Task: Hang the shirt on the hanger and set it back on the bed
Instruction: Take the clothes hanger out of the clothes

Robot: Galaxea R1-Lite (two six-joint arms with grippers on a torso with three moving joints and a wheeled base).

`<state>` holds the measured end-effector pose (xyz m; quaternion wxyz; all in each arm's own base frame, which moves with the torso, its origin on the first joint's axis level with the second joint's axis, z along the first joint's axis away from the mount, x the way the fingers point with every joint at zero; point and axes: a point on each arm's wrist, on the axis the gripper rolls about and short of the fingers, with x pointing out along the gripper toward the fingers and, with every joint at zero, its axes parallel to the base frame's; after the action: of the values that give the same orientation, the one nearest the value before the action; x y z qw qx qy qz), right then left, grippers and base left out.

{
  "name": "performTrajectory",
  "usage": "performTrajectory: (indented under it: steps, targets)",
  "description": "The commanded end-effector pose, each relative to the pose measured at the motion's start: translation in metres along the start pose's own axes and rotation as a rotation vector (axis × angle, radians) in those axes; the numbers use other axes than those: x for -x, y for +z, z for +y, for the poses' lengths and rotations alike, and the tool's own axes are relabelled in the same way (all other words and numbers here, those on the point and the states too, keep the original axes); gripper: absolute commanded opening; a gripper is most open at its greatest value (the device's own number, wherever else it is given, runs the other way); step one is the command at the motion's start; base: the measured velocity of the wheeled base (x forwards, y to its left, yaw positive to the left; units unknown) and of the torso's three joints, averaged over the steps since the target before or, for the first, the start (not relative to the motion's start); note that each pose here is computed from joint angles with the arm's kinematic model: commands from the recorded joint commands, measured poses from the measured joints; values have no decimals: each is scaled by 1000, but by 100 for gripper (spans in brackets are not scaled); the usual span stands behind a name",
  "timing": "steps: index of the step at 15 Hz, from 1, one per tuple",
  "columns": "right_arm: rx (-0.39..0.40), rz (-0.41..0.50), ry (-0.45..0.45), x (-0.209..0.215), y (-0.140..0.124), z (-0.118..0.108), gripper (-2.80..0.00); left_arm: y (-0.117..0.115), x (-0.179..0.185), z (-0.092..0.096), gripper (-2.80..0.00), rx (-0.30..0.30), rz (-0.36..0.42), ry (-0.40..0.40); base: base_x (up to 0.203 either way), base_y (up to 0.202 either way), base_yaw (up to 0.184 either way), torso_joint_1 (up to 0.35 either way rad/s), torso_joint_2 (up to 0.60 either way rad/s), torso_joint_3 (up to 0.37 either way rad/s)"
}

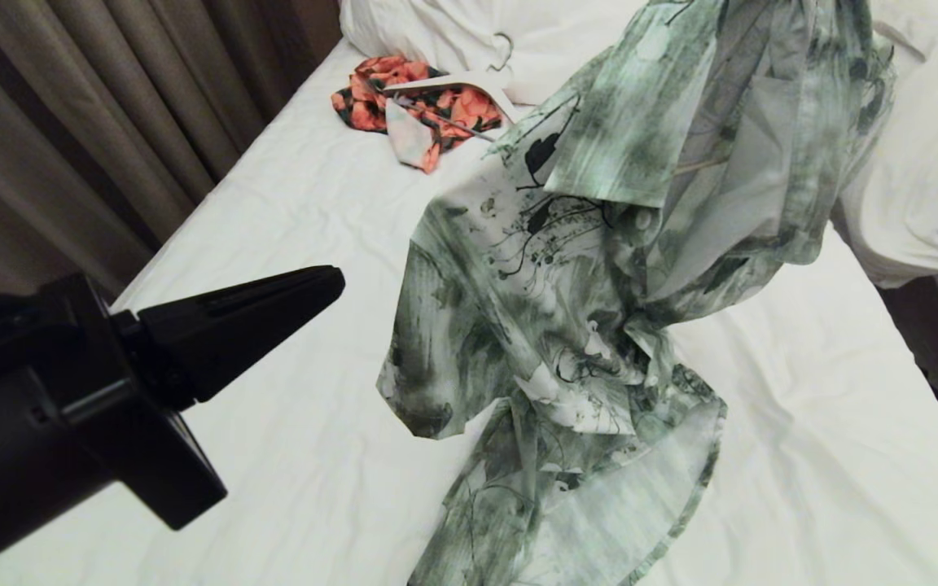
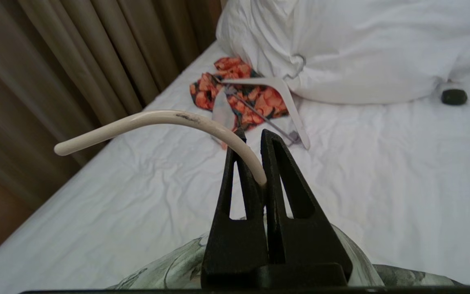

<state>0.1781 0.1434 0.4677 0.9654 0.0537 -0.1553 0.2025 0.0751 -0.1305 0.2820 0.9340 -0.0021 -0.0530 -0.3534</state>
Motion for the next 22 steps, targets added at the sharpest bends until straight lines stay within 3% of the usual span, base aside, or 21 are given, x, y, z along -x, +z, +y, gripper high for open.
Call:
performTrajectory:
  steps: [1,6,22]
  targets:
    - [4,7,2,-6,-6,2,-280,-1,-9,-8,-280,-5,15,-25,0,0,0,0,0,0]
    - [49,10,0,-8,-8,2,-280,2,-8,-7,-280,6,-9,-22,0,0,0,17,-139,-114]
    - [114,-66,-3,-1,7,1,-280,2,-10,-9,-280,-5,-21,-24,0,0,0,147,-504,-358]
